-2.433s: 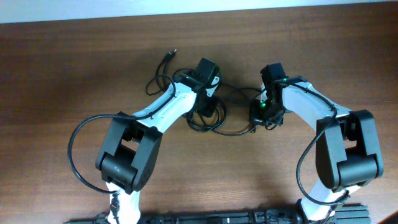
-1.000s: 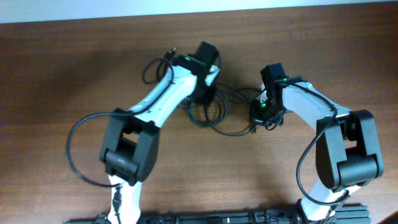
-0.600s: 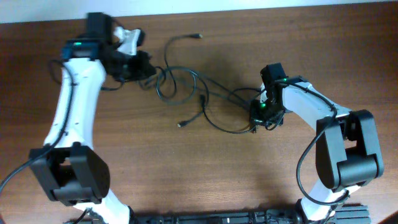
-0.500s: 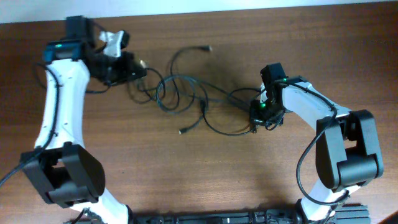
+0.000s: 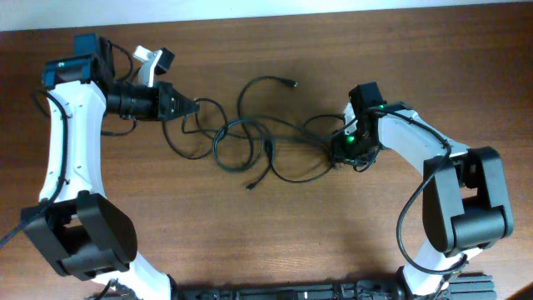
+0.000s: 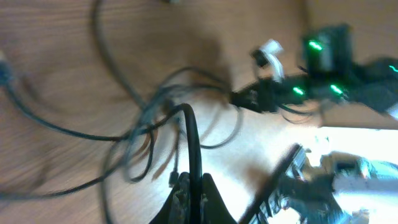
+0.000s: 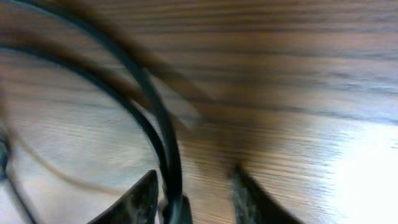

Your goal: Untangle cables

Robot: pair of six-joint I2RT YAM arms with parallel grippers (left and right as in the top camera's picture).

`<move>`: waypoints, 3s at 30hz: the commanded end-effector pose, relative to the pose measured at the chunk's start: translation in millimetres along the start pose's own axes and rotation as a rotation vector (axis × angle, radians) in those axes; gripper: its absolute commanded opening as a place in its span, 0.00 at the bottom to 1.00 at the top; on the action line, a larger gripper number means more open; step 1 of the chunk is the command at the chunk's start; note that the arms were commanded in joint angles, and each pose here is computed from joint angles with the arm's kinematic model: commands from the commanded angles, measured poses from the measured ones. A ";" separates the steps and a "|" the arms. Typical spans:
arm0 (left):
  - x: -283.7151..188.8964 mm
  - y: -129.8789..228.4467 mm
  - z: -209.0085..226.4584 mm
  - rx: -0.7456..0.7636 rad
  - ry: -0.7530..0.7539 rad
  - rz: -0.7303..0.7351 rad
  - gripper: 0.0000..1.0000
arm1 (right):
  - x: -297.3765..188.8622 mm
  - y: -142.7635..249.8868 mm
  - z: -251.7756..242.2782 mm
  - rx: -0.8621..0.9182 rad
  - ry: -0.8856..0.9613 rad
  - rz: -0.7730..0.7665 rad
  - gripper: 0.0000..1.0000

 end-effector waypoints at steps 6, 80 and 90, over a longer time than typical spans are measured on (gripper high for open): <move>-8.3 8.2 -24.8 0.224 0.073 0.002 0.00 | -65.9 -57.1 52.1 -0.315 -0.262 -0.221 0.79; 122.6 -6.0 -170.9 0.423 -0.259 -0.071 0.00 | -69.5 -17.2 -39.9 0.113 0.139 0.101 0.98; 87.4 -16.4 -152.0 0.413 -0.460 -0.166 0.67 | -70.9 -25.5 -41.5 0.121 0.057 0.044 0.98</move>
Point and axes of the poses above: each gripper's point midway between its finger pads, its own x axis out along the fingers, its own z axis along the line the jaws close on, y = z × x, the point moved 9 cm from there along -x, back along the fingers, and after that the axes turned 9 degrees about -x, right-handed, at the moved point
